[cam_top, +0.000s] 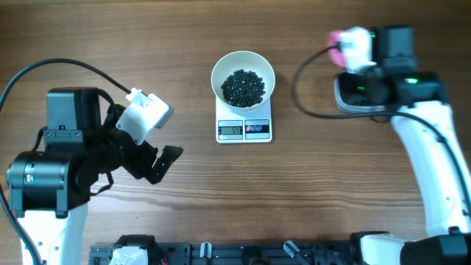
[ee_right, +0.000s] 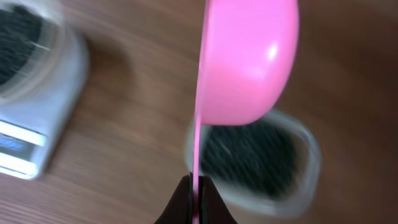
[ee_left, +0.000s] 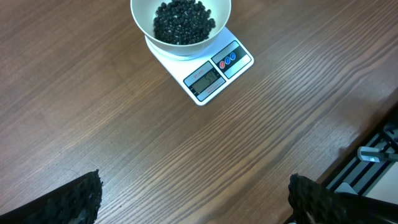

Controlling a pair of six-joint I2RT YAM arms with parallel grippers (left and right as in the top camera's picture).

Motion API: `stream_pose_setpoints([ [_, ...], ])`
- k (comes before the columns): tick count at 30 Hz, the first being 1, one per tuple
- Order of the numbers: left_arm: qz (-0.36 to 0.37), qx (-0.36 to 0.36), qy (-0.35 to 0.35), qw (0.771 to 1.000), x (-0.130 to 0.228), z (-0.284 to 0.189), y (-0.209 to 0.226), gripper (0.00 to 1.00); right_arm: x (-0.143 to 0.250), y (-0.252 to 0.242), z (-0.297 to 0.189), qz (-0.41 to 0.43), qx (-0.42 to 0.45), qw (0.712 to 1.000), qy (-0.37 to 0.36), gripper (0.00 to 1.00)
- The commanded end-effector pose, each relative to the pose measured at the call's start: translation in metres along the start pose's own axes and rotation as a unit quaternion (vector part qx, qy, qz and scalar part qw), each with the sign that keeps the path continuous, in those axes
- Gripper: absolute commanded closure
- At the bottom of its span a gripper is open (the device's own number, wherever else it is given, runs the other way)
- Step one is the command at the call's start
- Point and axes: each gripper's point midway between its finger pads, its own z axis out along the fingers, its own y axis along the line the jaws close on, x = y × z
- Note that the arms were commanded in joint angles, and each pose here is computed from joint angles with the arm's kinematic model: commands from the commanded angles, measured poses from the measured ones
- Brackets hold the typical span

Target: Scoop item into bowl and weigh 150g on scale

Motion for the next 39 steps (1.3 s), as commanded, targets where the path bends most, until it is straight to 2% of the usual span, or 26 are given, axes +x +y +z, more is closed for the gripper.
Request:
stream_pose_setpoints([
  [1,0.010,0.000,-0.011,1.000,-0.004,-0.004,-0.001,0.00,0.039,-0.045,-0.001,0.035,0.059,0.995,0.069,0.96],
  [9,0.010,0.000,-0.011,1.000,-0.004,-0.004,-0.001,0.00,0.086,-0.041,0.034,0.037,0.019,0.983,0.180,0.96],
  [16,0.010,0.000,-0.011,1.000,-0.004,-0.004,-0.001,0.00,0.105,-0.035,0.068,0.036,-0.005,0.972,0.233,0.96],
  [27,0.010,0.000,-0.011,1.000,-0.004,-0.004,-0.001,0.00,0.118,-0.035,0.105,0.030,-0.008,0.964,0.263,0.96],
  [33,0.010,0.000,-0.011,1.000,-0.004,-0.004,-0.001,0.00,0.104,-0.002,0.111,0.030,-0.107,0.969,0.222,0.96],
  [39,0.010,0.000,-0.011,1.000,-0.004,-0.004,-0.001,0.00,0.104,0.004,0.109,0.031,-0.124,0.967,0.222,0.96],
])
